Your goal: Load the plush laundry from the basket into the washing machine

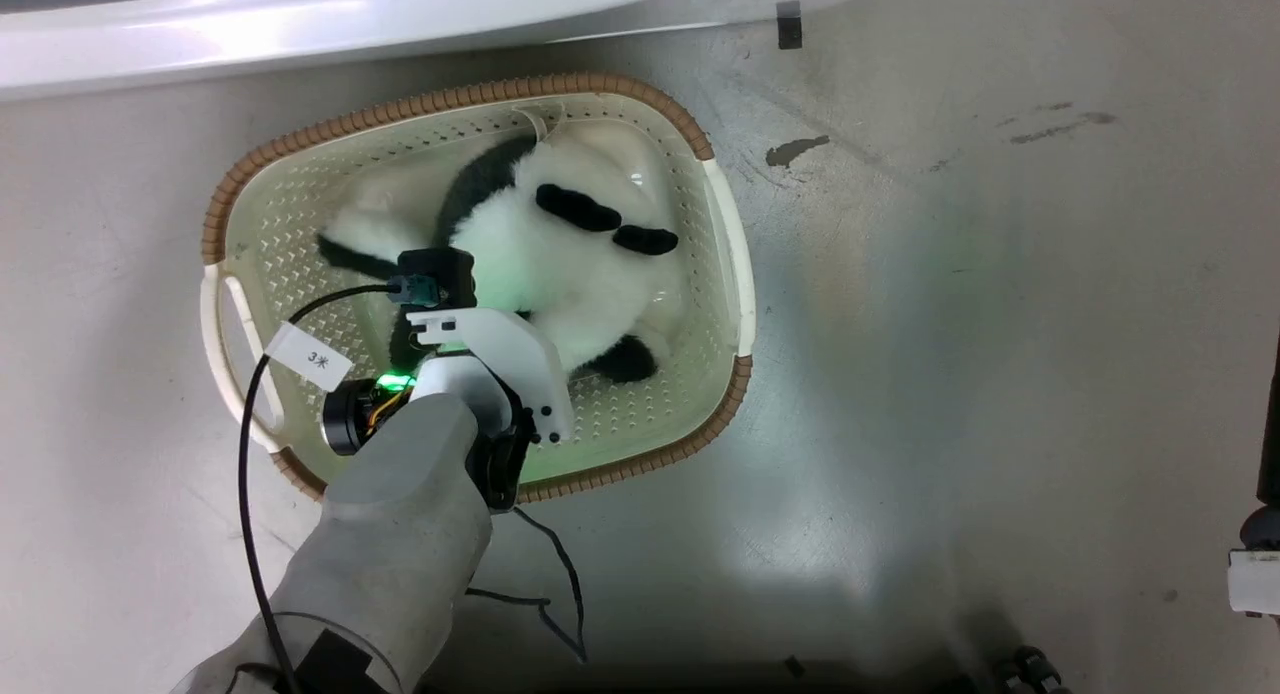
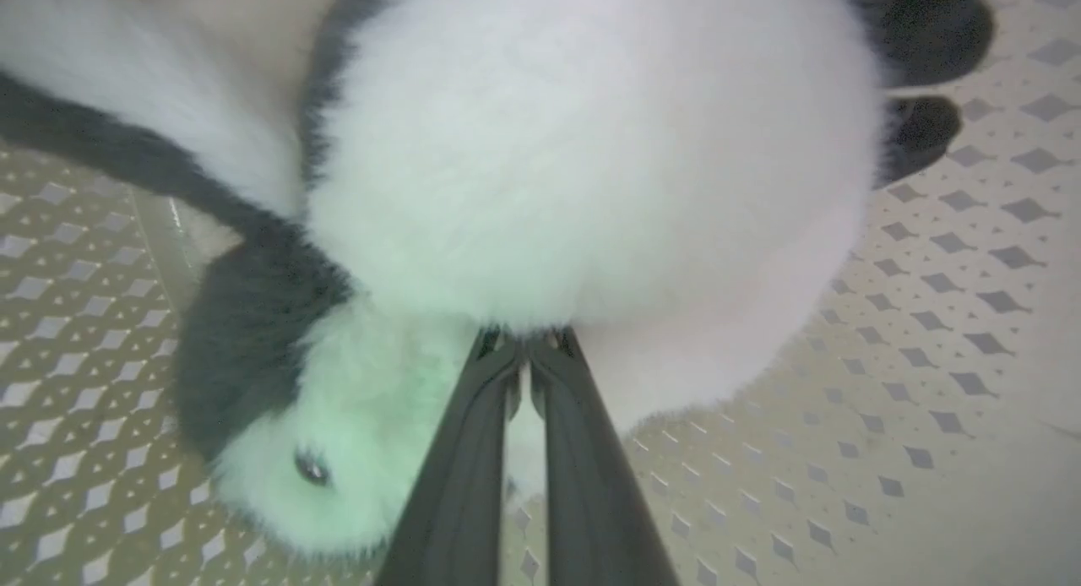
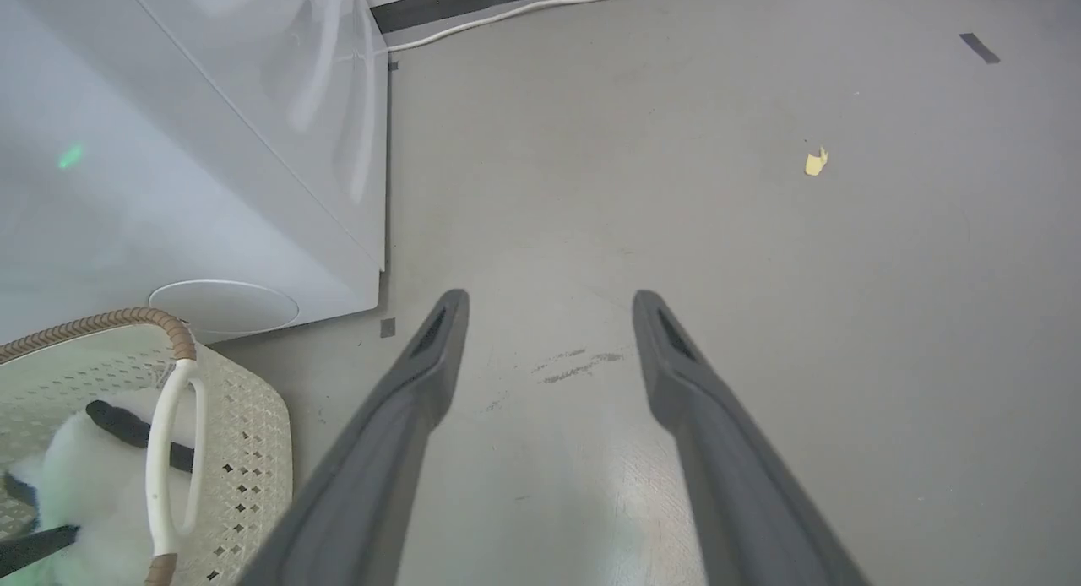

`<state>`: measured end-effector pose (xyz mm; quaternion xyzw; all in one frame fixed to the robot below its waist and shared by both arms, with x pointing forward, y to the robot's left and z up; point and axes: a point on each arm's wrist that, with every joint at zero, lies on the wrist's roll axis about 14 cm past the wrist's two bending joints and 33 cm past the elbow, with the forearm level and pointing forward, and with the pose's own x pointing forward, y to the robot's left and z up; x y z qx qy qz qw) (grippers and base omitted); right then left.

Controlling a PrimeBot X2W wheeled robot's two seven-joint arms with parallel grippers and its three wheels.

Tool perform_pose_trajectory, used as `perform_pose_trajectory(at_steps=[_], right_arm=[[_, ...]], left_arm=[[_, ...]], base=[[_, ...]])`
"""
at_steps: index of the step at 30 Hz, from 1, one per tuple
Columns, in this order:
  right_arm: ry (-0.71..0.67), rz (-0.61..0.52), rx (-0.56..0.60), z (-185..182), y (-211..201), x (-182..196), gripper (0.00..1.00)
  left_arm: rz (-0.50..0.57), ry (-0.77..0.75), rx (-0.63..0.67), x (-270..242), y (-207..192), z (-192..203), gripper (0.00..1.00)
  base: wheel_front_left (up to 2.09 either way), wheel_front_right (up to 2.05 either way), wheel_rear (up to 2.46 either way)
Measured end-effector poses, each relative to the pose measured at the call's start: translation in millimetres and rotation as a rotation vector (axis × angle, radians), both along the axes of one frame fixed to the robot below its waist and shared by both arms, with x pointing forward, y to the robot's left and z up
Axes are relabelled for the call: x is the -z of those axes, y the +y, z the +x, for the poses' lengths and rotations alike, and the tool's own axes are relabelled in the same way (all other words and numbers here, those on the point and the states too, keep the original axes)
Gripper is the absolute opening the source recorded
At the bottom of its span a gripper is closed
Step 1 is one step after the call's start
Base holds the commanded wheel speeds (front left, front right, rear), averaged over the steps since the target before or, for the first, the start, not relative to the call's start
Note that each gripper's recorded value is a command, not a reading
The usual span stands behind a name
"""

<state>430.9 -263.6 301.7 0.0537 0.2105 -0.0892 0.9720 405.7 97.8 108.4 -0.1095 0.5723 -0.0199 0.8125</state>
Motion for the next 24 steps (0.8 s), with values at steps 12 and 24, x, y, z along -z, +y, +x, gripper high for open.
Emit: perform_pose_trajectory(at_steps=[12, 24], right_arm=[[-0.072, 0.072, -0.049, 12.1, 27.0, -20.7, 1.00], [-0.193, 0.125, -0.112, 24.9, 55.5, -68.5, 1.00]], left_arm=[[-0.010, -0.148, -0.059, -41.1, 7.7, 13.8, 0.00], [-0.040, -0.324, -0.125, -107.8, 17.5, 23.2, 0.00]], base=[[0.00, 0.00, 0.00], [0.00, 0.00, 0.00]])
